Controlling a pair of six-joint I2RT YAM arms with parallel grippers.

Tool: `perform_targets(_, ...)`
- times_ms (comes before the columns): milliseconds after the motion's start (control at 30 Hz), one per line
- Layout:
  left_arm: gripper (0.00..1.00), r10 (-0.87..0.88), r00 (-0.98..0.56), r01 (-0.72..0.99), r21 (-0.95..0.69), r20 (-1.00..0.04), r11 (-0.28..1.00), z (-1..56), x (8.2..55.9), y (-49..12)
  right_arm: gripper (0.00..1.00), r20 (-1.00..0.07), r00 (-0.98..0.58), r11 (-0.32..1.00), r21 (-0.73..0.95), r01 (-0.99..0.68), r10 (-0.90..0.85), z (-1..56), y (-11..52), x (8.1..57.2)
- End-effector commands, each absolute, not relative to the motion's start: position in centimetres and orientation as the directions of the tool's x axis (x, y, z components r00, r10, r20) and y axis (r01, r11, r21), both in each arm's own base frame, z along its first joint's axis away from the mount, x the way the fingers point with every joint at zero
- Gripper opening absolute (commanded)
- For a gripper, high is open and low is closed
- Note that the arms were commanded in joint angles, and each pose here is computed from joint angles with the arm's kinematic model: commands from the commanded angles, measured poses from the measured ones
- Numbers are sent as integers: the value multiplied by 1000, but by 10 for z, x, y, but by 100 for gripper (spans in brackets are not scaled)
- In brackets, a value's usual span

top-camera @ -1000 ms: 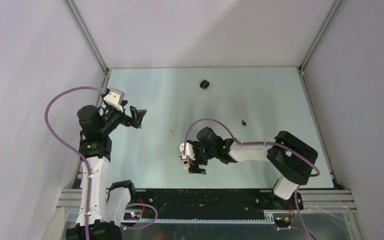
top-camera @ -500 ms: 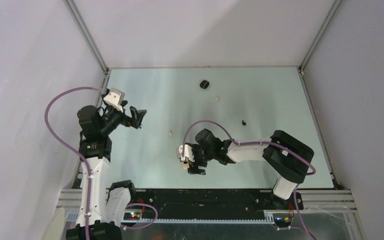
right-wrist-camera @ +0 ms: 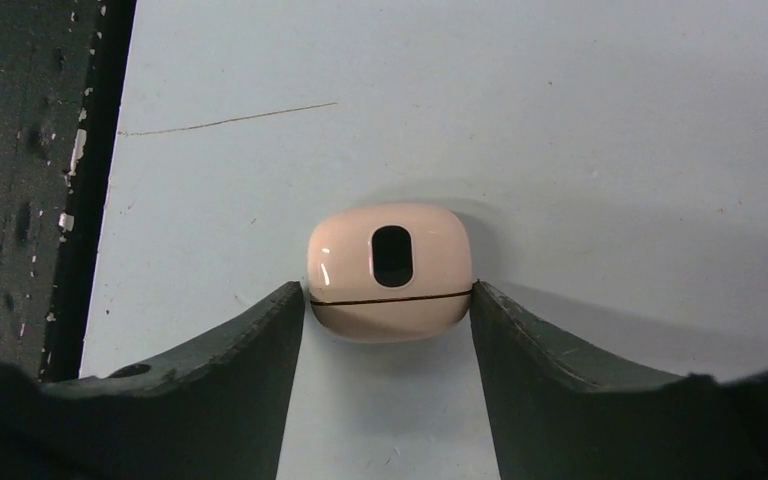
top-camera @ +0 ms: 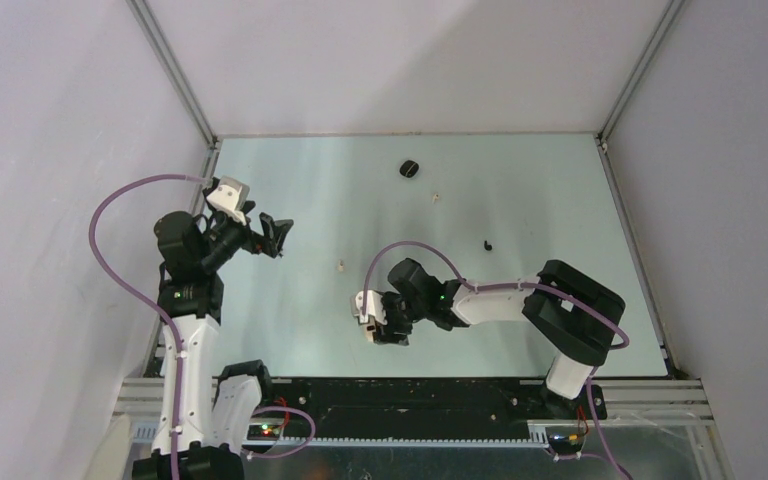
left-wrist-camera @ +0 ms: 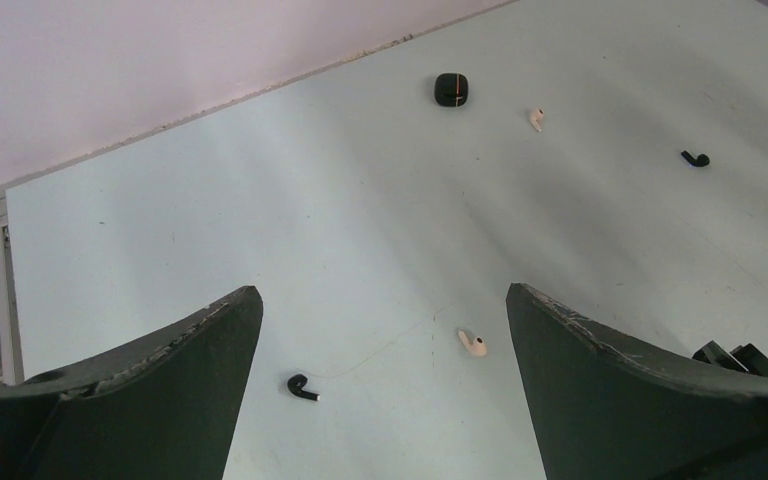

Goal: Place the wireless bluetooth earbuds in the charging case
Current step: Pick up the charging case at the center of the board.

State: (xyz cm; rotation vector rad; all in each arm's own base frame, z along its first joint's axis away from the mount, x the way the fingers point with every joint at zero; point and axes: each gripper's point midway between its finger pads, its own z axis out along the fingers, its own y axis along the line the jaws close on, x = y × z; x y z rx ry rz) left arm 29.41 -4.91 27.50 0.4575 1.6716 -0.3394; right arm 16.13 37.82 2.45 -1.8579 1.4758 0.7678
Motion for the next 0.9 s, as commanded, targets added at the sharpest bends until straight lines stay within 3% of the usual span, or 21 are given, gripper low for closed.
perform_targets(0,99,123,-62,493,77,-990,867,288,292,-50,63,-753,238,-184,-156,-970,-614,24,379,167)
perform_targets(133,99,122,-66,503,73,-990,861,287,292,-52,52,-750,255,-202,-164,-966,-610,26,377,166)
perform_targets(367,99,99,-89,548,34,-991,836,284,292,-60,49,-755,293,-194,-220,-956,-587,45,377,173)
perform_targets(533,99,73,-188,628,-62,-979,776,269,297,-80,47,-743,376,-89,-396,-914,-554,104,368,205)
perform_targets(867,99,189,-313,863,-196,-931,465,276,287,-177,45,-604,524,93,-703,-705,-600,205,314,260)
